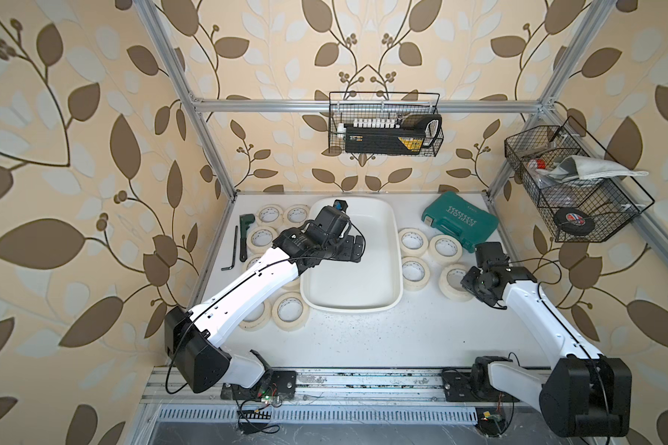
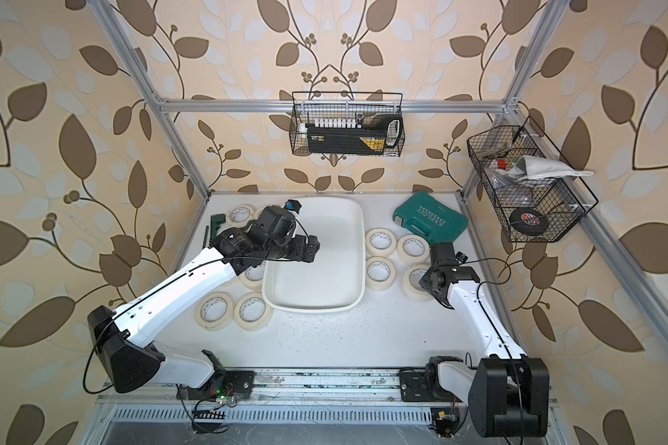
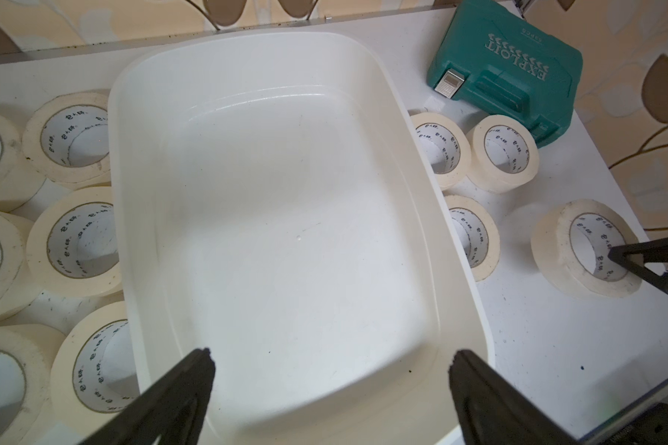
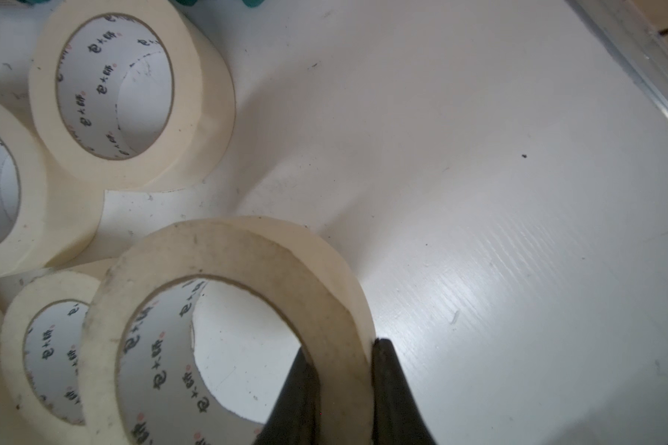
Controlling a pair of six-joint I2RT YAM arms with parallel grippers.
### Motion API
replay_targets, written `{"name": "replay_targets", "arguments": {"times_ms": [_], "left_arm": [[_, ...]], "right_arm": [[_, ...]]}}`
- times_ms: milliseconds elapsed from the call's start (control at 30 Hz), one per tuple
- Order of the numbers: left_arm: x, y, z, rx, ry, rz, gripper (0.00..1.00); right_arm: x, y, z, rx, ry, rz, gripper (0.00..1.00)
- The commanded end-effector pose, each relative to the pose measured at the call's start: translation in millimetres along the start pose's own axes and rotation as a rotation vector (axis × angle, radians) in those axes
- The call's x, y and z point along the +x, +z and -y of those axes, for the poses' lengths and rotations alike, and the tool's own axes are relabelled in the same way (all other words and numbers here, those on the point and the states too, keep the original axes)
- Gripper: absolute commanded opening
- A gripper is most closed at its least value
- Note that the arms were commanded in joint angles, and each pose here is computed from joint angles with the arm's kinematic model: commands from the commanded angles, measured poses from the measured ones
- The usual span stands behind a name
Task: Take out the art tape in the storage box
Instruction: Place the art tape at the center of the board.
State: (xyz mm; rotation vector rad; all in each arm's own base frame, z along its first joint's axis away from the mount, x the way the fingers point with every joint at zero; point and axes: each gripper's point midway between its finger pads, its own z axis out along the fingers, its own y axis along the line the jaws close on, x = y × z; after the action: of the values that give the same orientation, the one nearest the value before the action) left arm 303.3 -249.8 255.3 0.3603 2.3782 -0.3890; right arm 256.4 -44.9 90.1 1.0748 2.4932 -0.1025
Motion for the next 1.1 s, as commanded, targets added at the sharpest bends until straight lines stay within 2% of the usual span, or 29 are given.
{"name": "replay_targets", "arguments": {"times_ms": [0, 233, 467, 567, 700, 900, 1067], "left_arm": [[-3.3, -6.0, -10.6, -0.034, -0.016, 0.024, 0.99], [-2.4, -6.8, -15.3, -0.050, -0.019, 0.024, 0.99], [-0.5, -4.5, -18.4, -0.056, -0.025, 0.019, 0.99], [0.6, -4.2, -20.9, -0.066, -0.026, 0.015, 0.99], [0.6, -5.4, -25.3, -0.081, -0.034, 0.020, 0.99], [-0.5, -7.3, -34.1, -0.106, -0.064, 0.035, 0.99], [-8.4, -14.7, -53.6, -0.173, -0.102, 0.076, 0.99]], "right_arm": [[-7.7, 15.7, -9.4, -0.015, 0.020, 0.023, 0.00], [-5.4, 36.4, -19.4, -0.021, -0.023, -0.009, 0.00], [1.7, 50.7, -29.3, -0.039, -0.042, -0.067, 0.07], [1.4, 51.6, -27.1, -0.027, -0.045, -0.062, 0.15], [-0.8, 48.8, -28.5, -0.036, -0.057, -0.054, 0.31], [-6.3, 36.1, -31.2, -0.054, -0.061, -0.043, 0.42], [-20.9, 10.6, -33.3, -0.083, -0.069, 0.014, 0.51]]}}
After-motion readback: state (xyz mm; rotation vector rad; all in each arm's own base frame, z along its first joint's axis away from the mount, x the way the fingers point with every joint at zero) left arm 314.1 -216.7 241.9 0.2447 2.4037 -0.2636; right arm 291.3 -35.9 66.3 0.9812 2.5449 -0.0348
